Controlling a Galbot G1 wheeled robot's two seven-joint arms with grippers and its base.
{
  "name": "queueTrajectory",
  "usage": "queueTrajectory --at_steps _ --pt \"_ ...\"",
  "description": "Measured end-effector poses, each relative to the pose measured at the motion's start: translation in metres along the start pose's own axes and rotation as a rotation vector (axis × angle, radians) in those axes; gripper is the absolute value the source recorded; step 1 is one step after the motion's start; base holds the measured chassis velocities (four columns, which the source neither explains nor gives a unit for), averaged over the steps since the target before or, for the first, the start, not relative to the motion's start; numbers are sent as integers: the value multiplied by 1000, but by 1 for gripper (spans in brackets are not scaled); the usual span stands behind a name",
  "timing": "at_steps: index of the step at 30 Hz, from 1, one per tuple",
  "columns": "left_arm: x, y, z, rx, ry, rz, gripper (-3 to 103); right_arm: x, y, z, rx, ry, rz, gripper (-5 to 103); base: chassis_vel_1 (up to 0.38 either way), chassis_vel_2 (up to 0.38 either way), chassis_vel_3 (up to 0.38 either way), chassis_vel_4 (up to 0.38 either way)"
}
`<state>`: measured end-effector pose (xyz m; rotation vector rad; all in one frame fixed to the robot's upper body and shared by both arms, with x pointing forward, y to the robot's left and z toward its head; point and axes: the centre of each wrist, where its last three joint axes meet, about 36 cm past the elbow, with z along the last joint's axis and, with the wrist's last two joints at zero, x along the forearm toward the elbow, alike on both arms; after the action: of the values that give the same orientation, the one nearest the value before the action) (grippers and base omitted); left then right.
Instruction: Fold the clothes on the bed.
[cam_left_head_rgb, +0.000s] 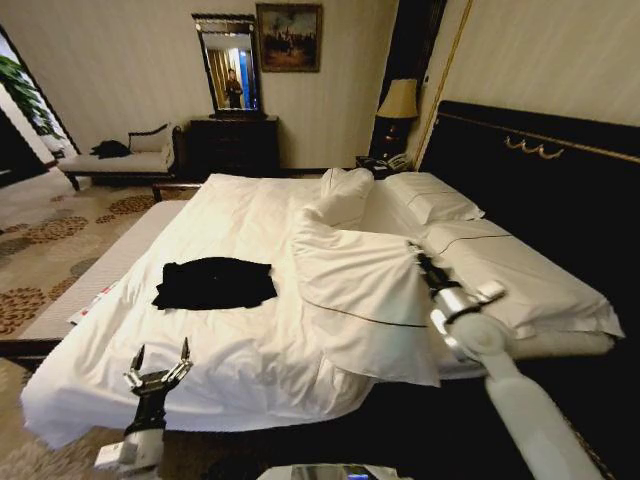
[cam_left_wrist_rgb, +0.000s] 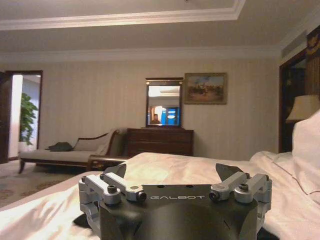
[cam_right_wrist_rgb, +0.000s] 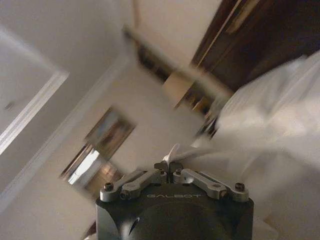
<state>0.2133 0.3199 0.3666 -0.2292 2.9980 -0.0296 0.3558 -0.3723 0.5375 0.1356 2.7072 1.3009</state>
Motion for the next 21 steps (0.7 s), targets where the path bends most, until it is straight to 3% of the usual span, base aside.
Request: queueTrajectory --at_steps 8,12,19,21 --pt "-22 -3 7 19 -8 42 100 53 -16 -26 18 -183 168 1 0 0 0 0" --pt "-33 -4 9 30 -14 68 100 101 -28 -32 15 -295 385 1 0 0 0 0" --pt "-41 1 8 40 -22 76 100 135 -49 -24 50 -398 595 1 0 0 0 0" --pt "-43 3 9 41 -26 79 100 145 -65 -18 42 -438 721 1 0 0 0 0"
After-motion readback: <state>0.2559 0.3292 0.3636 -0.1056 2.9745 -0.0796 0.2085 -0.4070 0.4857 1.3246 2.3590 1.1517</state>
